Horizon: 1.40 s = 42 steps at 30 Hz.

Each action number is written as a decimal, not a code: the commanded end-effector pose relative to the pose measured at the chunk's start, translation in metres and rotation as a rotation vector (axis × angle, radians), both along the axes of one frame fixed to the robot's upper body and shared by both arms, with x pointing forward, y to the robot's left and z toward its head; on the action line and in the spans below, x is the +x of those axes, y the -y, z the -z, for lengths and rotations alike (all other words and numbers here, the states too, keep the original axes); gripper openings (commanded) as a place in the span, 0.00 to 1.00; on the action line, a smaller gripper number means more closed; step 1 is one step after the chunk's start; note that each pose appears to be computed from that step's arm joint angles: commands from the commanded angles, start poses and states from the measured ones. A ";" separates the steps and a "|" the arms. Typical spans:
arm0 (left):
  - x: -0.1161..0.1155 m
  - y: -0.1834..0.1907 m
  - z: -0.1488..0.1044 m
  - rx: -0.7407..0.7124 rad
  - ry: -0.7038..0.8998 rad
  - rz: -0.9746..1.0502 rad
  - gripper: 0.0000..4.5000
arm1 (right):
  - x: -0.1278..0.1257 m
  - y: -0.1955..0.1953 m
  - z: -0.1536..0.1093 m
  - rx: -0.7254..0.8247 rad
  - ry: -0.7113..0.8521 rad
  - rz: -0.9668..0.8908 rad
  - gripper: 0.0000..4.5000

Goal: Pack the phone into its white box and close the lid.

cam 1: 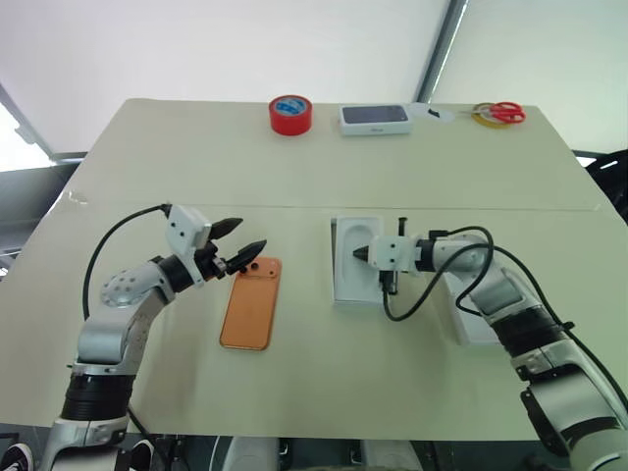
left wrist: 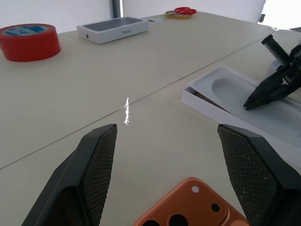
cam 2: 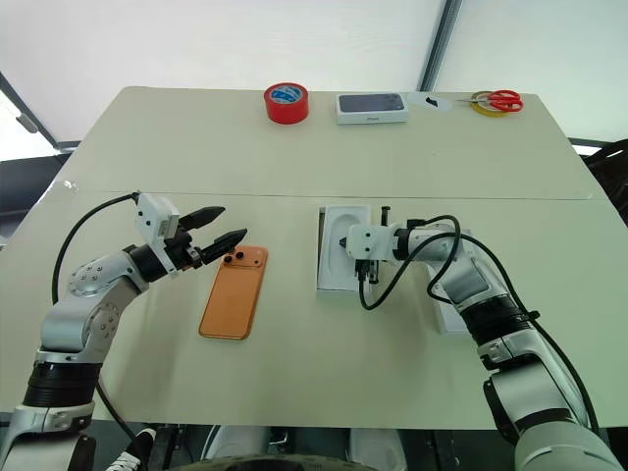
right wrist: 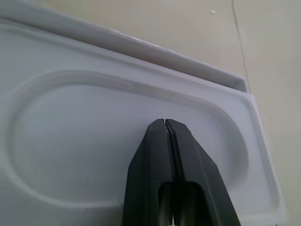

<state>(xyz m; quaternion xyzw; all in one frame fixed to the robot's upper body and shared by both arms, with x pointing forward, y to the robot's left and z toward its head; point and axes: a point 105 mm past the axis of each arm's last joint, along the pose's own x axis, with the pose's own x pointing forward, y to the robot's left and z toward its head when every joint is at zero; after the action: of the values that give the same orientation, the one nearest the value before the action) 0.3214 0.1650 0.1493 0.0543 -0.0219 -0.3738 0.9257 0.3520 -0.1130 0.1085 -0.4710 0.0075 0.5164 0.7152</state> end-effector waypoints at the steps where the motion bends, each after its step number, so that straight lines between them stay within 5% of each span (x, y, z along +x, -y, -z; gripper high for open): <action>1: -0.004 0.001 -0.014 -0.011 0.067 -0.005 0.80 | -0.019 -0.019 -0.005 -0.001 -0.021 -0.137 0.00; 5: -0.005 0.000 -0.013 -0.008 0.067 -0.014 0.80 | -0.033 -0.027 -0.004 0.025 -0.060 -0.201 0.00; 18: -0.002 -0.010 -0.010 -0.018 0.023 -0.048 0.80 | -0.005 -0.017 -0.014 0.045 0.025 -0.087 0.00; 27: -0.041 -0.052 0.019 -0.175 -0.460 0.010 0.80 | -0.017 -0.067 -0.059 0.325 -0.027 -0.118 0.00; 32: -0.058 -0.068 0.040 -0.207 -0.628 -0.019 0.80 | -0.039 -0.106 -0.048 0.289 -0.085 -0.207 0.00; 42: -0.064 -0.039 0.063 -0.285 -0.785 0.042 0.80 | -0.057 -0.124 0.002 -0.064 -0.181 -0.303 0.00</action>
<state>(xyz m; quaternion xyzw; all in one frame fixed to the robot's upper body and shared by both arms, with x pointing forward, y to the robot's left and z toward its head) 0.2621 0.2162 0.0927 -0.2174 0.2578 -0.3639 0.8683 0.2963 0.0053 0.1018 -0.4329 0.0243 0.6544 0.6195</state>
